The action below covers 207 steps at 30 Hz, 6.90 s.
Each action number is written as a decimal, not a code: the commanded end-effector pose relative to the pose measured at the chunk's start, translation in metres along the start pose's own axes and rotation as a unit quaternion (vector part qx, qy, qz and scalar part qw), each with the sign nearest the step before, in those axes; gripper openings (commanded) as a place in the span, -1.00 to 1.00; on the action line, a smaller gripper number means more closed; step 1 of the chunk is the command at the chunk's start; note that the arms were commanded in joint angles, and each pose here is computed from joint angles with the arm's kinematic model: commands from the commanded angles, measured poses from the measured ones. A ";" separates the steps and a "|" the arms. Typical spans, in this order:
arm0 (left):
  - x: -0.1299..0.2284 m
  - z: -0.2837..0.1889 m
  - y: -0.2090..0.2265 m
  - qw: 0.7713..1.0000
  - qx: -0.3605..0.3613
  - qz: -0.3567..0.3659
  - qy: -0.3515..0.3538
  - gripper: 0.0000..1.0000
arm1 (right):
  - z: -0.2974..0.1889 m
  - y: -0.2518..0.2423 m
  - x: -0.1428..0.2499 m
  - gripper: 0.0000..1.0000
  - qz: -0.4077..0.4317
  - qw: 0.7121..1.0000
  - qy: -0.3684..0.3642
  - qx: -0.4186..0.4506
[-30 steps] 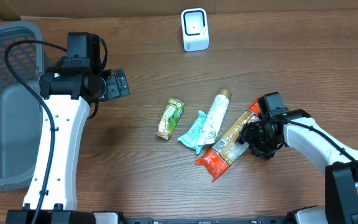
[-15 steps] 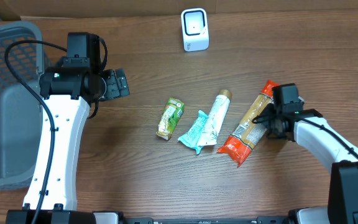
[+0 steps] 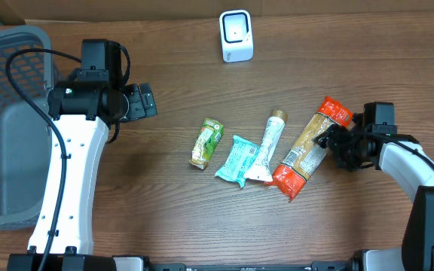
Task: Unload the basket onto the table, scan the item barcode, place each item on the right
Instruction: 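Rotate the spaghetti package upright with the right gripper, then lift the spaghetti package and carry it toward the barcode scanner, then hold the spaghetti package's barcode in front of the white scanner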
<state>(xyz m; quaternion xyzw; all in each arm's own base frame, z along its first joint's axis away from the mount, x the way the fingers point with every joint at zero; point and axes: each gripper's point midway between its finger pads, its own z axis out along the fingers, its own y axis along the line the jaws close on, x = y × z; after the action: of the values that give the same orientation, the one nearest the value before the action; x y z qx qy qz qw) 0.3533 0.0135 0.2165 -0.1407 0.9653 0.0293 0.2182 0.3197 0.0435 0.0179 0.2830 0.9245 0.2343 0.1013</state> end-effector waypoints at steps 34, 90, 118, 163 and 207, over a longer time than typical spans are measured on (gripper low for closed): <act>0.001 0.003 0.001 1.000 -0.005 -0.002 0.003 0.99 | -0.088 0.051 -0.017 -0.93 -0.214 0.960 -0.014 0.178; 0.001 0.003 0.001 1.000 -0.005 -0.002 0.003 0.99 | 0.013 -0.020 0.026 -0.46 -0.188 0.966 0.131 0.120; 0.001 0.003 0.001 1.000 -0.005 -0.002 0.003 0.99 | -0.176 0.246 -0.074 -0.93 -0.449 0.882 -0.136 -0.042; 0.001 0.003 0.001 1.000 -0.005 -0.002 0.003 0.99 | -0.154 0.425 -0.091 -0.93 -0.531 0.723 -0.442 -0.019; 0.001 0.003 0.001 1.000 -0.005 -0.002 0.003 0.99 | 0.019 0.449 -0.111 -0.92 -0.774 0.398 -0.469 0.149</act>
<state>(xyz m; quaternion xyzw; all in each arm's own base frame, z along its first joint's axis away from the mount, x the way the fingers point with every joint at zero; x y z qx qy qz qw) 0.3534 0.0134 0.2162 -0.1405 0.9654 0.0295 0.2179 0.6273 0.3164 0.1586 -0.5156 0.6014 -0.2399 0.5611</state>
